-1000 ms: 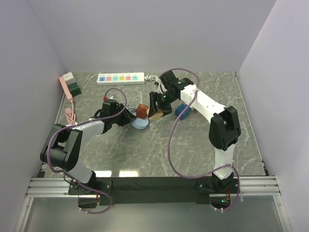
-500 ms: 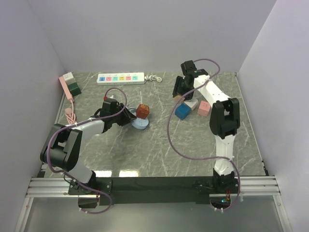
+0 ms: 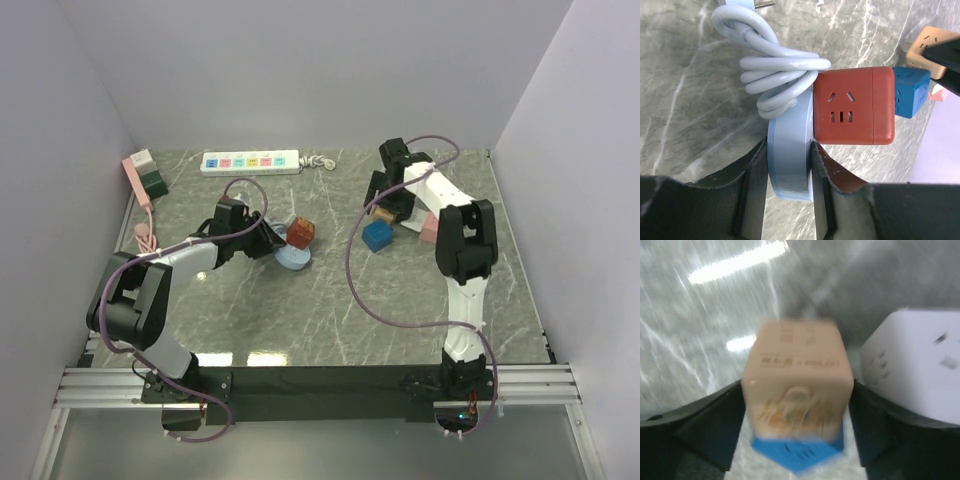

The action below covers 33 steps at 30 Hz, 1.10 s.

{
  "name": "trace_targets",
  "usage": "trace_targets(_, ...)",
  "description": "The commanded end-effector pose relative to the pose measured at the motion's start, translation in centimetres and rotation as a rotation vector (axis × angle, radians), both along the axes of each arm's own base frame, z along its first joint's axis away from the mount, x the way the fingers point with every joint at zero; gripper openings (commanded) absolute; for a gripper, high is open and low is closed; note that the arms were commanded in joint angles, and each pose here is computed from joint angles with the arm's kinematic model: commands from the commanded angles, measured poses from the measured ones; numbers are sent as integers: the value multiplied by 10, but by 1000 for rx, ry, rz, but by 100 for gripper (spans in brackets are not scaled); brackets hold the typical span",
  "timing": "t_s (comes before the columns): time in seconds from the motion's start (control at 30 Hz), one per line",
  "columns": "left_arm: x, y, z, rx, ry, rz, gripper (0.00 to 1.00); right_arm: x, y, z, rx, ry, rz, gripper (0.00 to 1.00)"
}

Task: Pull the plug off the socket

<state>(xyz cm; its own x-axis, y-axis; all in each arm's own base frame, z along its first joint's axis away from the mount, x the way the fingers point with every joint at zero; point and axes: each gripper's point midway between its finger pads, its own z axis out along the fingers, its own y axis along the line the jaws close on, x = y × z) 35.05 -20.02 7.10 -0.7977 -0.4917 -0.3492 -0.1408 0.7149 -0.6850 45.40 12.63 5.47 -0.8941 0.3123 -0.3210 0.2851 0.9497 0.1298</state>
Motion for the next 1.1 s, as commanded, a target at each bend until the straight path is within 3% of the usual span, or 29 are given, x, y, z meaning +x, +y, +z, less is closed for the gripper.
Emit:
trace_targets(0.0, -1, -8, 3, 20, -12, -71, 0, -1, -12, 67, -7, -163, -21, 93)
trace_targets(0.17, 2, -11, 6, 25, -24, -83, 0, -6, -12, 111, 28, -249, -35, 95)
trace_targets(0.3, 3, -13, 7, 24, -26, -90, 0, -15, 43, 137, 217, -302, 126, 96)
trace_targets(0.47, 5, -15, 8, 19, -24, -87, 0, -48, 126, 129, 455, -224, 314, 97)
trace_targets(0.63, 7, -15, 11, 19, -27, -74, 0, -72, 181, 104, 541, -125, 336, 98)
trace_targets(1.07, 4, -19, 22, 2, -47, -56, 0, -82, 208, 54, 496, 39, 227, 99)
